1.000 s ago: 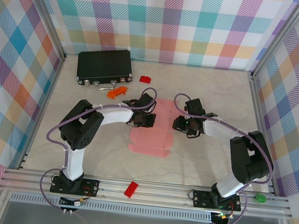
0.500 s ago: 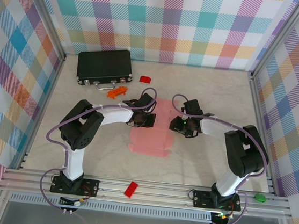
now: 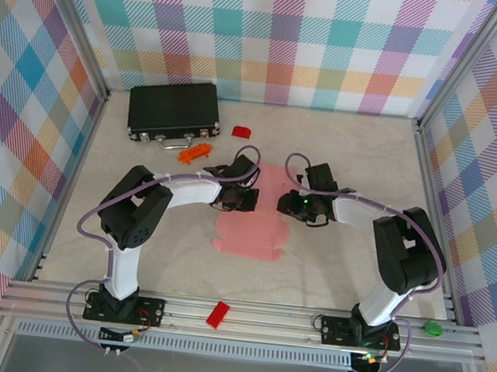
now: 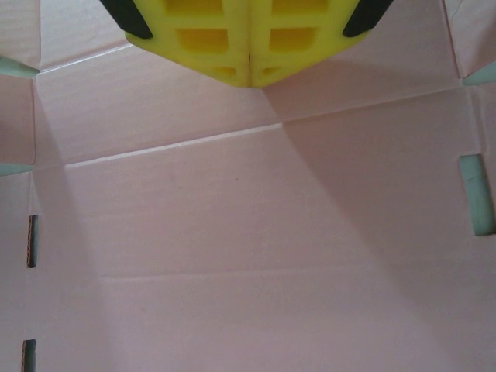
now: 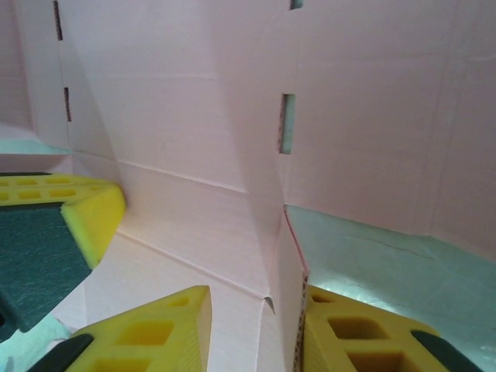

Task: Fold the paper box

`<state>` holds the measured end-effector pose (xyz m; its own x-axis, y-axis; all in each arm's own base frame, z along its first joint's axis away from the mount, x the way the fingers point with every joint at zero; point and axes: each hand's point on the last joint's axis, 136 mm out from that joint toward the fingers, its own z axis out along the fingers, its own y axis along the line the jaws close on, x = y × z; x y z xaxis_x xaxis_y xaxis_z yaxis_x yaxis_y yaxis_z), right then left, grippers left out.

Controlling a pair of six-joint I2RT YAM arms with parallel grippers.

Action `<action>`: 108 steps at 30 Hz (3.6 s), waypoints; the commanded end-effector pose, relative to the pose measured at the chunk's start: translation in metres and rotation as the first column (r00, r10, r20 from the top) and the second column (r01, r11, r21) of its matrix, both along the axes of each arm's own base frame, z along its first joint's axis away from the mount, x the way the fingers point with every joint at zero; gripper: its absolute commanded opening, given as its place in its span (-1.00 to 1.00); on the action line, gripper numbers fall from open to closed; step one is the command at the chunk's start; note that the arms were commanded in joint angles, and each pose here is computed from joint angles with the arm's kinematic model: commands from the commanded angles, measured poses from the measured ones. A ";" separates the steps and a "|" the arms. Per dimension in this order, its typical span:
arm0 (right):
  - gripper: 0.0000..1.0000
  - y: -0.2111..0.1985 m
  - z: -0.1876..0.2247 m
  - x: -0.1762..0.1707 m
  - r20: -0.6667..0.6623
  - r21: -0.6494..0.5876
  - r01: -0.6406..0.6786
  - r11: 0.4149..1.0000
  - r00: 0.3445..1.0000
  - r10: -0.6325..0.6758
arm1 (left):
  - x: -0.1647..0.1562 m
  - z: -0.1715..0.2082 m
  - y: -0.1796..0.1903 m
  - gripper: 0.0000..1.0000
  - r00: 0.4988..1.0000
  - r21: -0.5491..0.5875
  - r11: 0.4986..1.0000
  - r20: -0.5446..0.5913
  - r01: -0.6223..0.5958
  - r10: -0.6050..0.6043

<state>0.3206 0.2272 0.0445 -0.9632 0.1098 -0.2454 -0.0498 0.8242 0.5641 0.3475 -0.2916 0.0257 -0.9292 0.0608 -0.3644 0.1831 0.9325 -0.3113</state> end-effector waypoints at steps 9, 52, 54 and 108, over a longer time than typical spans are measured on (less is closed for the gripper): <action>-0.46 0.031 0.004 0.007 0.010 0.072 -0.083 0.994 0.997 0.083 | -0.019 -0.027 0.013 -1.00 0.997 0.081 0.997 -0.082 0.000 0.007; -0.47 0.033 0.051 0.101 0.098 -0.151 -0.259 0.954 0.957 0.275 | -0.077 0.030 0.034 -0.92 0.996 -0.082 0.996 -0.084 -0.045 0.038; -0.52 0.037 0.040 0.102 0.075 -0.138 -0.262 0.955 0.959 0.273 | -0.081 0.021 0.037 -1.00 0.994 -0.072 0.996 -0.096 -0.051 0.044; 0.24 0.002 0.030 0.134 0.135 -0.290 -0.479 0.828 0.836 0.532 | -0.061 0.011 0.019 -1.00 0.997 -0.130 0.989 -0.057 -0.068 0.061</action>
<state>0.4640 0.2248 0.0789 -0.8450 -0.3454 -0.4083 -0.4745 0.8365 0.2742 0.2927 -0.2617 0.0470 -0.9360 -0.0353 -0.3501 0.1149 0.9099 -0.3987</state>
